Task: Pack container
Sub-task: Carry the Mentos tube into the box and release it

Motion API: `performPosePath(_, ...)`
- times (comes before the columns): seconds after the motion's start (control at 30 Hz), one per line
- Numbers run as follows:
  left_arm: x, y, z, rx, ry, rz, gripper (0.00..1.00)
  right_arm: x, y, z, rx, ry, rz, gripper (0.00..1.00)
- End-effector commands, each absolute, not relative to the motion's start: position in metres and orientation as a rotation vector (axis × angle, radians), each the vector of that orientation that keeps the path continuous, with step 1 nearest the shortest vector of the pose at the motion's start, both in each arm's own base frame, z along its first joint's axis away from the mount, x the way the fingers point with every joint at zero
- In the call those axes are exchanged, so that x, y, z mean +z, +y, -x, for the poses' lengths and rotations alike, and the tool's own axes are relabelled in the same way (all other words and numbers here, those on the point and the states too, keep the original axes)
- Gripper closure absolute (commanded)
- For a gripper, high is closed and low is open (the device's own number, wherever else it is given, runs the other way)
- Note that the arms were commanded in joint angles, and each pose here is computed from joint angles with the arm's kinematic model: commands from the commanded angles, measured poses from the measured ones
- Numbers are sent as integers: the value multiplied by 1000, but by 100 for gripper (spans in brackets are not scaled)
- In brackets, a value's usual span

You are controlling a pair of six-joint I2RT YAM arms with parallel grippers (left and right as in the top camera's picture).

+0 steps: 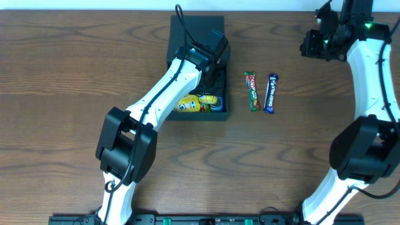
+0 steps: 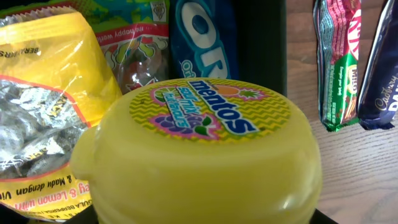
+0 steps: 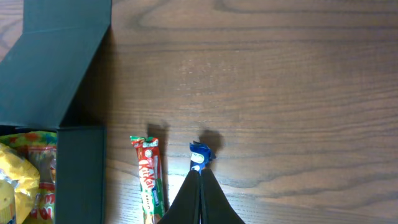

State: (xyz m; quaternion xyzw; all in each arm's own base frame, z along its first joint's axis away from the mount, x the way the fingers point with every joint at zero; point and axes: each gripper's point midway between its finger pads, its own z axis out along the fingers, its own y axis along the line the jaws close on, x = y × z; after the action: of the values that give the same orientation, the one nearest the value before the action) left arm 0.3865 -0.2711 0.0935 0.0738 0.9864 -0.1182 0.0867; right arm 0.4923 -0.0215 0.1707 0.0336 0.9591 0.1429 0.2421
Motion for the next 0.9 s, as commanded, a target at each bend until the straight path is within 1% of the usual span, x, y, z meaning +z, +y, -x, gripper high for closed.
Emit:
performPosePath(0.0, 90, -273, -389, -363, 2943, -207, 36, 168, -24, -492, 397, 2630, -121, 98)
performPosePath(0.03, 90, -272, -390, -364, 2941, -204, 33, 168, -24, -492, 397, 2630, -121, 98)
performPosePath(0.07, 90, -271, -391, -363, 2941, -200, 24, 168, -24, -492, 397, 2630, -121, 98)
performPosePath(0.1, 90, -270, -391, -364, 2941, -196, 7, 168, -24, -492, 397, 2630, -121, 98)
performPosePath(0.13, 90, -269, -392, -364, 2941, -192, 5, 168, -24, -492, 397, 2631, -121, 98)
performPosePath(0.27, 96, -268, -395, -397, 2935, -178, 5, 167, -24, -490, 399, 2638, -123, 98)
performPosePath(0.37, 111, -267, -402, -424, 2899, -166, 5, 165, -23, -487, 403, 2651, -124, 98)
performPosePath(0.47, 137, -265, -414, -454, 2833, -147, 5, 160, -18, -483, 412, 2675, -120, 98)
performPosePath(0.53, 166, -254, -429, -452, 2753, -110, 5, 153, -10, -478, 423, 2703, -109, 96)
performPosePath(0.67, 218, -191, -465, -320, 2592, -27, 5, 123, 26, -458, 462, 2801, -34, 94)
performPosePath(0.77, 225, -152, -477, -294, 2574, 35, 5, 105, 45, -447, 444, 2850, 17, 92)
performPosePath(0.87, 222, -118, -481, -319, 2598, 127, 5, 85, 46, -433, 304, 2930, -41, 92)
